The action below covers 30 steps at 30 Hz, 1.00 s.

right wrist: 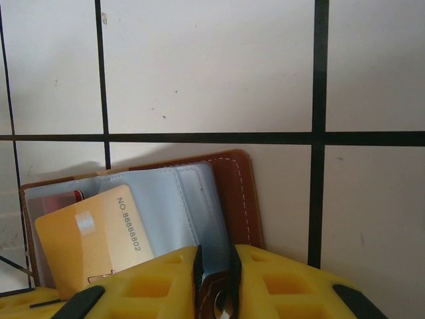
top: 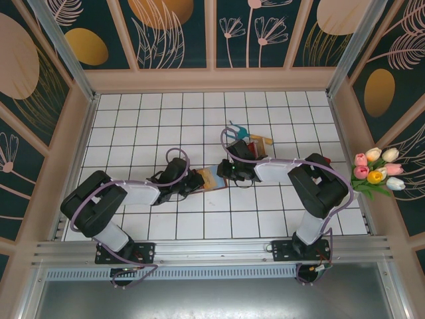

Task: Put the credit cards into the card holder
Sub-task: Insert the credit card into the card slot.

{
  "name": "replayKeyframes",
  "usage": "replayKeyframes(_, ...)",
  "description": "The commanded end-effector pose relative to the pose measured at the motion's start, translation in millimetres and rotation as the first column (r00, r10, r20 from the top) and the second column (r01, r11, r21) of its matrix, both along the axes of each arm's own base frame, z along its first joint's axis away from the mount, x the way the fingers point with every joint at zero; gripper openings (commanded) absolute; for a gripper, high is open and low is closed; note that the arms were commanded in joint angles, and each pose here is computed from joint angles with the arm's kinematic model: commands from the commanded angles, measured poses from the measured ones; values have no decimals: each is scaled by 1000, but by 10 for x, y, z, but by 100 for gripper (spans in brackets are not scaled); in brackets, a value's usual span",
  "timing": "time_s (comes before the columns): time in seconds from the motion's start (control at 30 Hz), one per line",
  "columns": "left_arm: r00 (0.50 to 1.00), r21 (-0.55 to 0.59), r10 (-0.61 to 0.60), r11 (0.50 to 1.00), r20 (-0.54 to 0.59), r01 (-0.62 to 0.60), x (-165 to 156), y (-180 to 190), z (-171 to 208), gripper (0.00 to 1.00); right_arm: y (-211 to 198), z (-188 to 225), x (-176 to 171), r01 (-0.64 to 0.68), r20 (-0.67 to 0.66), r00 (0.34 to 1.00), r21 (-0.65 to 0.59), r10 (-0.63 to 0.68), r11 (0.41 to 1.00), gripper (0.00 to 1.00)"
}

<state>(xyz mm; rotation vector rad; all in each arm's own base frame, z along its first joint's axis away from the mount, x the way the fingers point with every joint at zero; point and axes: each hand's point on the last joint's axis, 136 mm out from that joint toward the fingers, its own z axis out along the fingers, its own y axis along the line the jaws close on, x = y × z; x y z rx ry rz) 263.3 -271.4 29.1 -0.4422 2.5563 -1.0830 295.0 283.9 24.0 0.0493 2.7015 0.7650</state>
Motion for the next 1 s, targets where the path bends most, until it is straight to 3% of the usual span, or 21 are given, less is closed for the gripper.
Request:
replayKeyframes(0.0,998,24,-68,997,-6,68,-72,-43,-63,8,-177,-374,-267,-7,-113,994,-108,-5,994,23)
replayKeyframes(0.27,986,134,-165,977,-9,164,-121,-4,-124,6,-175,-372,-266,-19,-111,994,-113,6,993,23)
replayKeyframes(0.63,985,116,-173,979,24,169,119,-218,-63,13,-143,-321,-311,-13,-116,993,-66,5,998,23)
replayKeyframes(0.83,988,140,-154,979,23,149,108,-144,-87,31,-192,-282,-287,10,-103,994,-76,-18,997,23)
replayKeyframes(0.97,991,156,-130,980,34,123,96,-67,-55,36,-211,-279,-277,17,-100,995,-82,-25,996,23)
